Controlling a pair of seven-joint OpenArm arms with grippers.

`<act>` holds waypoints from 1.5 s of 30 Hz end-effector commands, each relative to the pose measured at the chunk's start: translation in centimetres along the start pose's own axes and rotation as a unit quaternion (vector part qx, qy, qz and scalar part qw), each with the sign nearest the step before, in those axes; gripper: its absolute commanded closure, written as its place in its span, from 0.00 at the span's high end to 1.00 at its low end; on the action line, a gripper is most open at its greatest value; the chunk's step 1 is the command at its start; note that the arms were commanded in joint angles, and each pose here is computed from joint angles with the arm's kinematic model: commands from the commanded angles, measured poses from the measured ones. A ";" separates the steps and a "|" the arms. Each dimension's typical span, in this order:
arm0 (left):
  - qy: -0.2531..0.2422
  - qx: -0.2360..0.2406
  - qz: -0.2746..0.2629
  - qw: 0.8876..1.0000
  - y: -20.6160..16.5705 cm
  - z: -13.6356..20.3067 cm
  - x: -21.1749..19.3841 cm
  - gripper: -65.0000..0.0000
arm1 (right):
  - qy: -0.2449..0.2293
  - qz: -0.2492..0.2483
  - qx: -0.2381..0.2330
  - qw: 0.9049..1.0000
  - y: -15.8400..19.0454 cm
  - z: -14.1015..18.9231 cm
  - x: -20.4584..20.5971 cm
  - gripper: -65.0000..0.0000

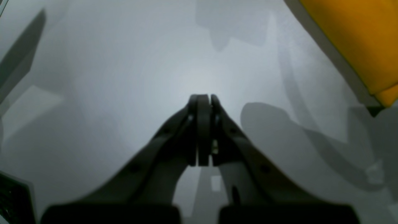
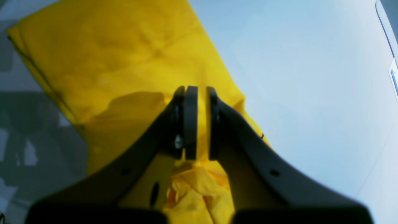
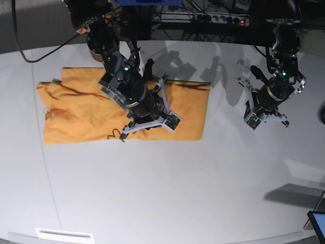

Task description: Fold the T-shirt properly

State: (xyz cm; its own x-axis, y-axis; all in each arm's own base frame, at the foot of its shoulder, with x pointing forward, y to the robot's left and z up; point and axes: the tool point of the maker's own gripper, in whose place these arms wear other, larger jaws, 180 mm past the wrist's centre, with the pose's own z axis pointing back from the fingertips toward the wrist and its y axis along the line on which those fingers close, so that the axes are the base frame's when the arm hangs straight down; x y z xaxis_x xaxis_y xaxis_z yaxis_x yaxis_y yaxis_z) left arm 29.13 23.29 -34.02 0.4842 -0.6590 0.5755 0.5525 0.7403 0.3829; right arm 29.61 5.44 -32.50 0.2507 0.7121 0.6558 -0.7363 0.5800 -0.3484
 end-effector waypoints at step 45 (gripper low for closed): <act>-0.016 0.014 -0.005 1.000 1.0 0.4 0.9 0.00 | 0.014 -0.019 -0.071 0.997 -8.1 2.1 -2.3 0.07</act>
State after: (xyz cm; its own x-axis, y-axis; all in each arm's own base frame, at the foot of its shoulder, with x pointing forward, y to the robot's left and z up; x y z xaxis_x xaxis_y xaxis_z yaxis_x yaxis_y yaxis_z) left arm 29.12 23.23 -34.07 0.4851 -0.6571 0.5770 0.5522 0.7418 0.3805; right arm 33.17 -2.13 -31.05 0.3284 0.7104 0.6225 -0.6405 0.6519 -0.4060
